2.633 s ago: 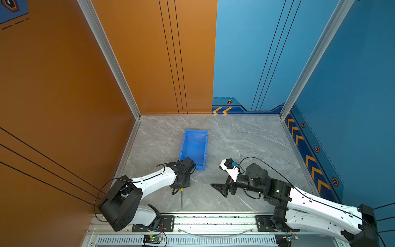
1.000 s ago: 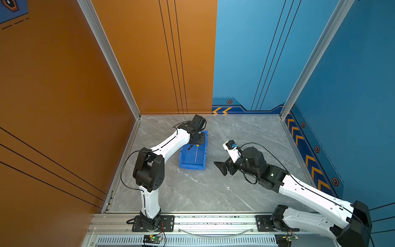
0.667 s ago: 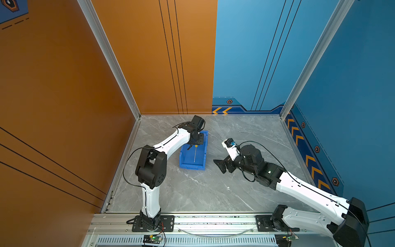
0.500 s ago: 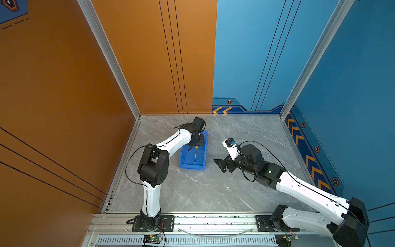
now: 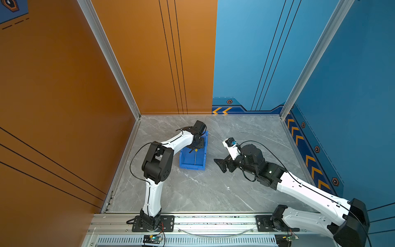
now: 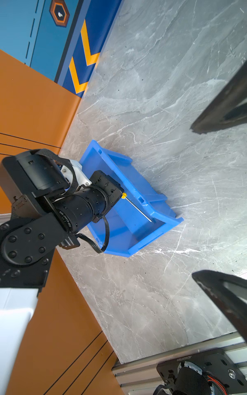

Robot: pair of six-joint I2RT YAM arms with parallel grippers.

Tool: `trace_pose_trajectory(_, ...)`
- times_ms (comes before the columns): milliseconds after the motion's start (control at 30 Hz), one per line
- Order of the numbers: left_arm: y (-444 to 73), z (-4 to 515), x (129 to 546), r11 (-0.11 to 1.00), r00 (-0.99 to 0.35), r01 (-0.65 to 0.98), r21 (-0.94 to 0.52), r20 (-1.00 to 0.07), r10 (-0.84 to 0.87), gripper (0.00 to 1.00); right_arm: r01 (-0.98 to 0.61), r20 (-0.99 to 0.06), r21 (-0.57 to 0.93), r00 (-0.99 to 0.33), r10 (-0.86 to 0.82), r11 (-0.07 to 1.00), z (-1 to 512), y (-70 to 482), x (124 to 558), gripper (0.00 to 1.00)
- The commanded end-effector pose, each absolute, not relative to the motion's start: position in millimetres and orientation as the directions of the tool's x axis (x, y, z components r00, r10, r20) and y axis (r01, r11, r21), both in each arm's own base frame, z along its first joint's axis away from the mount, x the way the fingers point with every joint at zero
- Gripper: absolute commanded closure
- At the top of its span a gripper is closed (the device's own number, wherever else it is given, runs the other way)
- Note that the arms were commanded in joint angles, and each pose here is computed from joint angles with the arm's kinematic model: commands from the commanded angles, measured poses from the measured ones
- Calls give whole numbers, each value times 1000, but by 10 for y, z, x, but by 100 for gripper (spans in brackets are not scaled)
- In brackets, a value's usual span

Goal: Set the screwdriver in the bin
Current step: 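Lower the held screwdriver into the blue bin with the left gripper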

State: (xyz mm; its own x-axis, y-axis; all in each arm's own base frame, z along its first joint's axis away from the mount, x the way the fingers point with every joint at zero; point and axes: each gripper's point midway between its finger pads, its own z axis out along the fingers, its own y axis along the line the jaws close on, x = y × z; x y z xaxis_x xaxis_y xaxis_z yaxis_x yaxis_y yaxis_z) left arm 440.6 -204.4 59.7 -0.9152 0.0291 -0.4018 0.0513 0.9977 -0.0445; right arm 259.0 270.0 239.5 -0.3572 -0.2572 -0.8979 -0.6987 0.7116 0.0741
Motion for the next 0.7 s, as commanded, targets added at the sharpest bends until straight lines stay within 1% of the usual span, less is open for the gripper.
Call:
trace_pose_trajectory(0,-2004,439,4416,999,-919,38,-16,-393,29,100,-693,-915,89,-340,-216,715,2568,2687,2600,0)
trace_pose_trajectory(233,-2005,306,4421,999,-920,40,-17,-390,30,100,-691,-916,90,-340,-212,718,2577,2697,2607,0)
trace_pose_trajectory(333,-2021,280,4422,999,-918,43,-22,-395,30,98,-687,-917,88,-338,-209,722,2587,2689,2609,0)
trace_pose_trajectory(600,-2000,252,4381,999,-919,44,-26,-393,30,85,-684,-921,86,-333,-205,725,2616,2699,2619,0)
trace_pose_trajectory(667,-1988,273,4377,999,-918,44,-26,-396,30,80,-682,-922,87,-332,-201,726,2623,2704,2622,0)
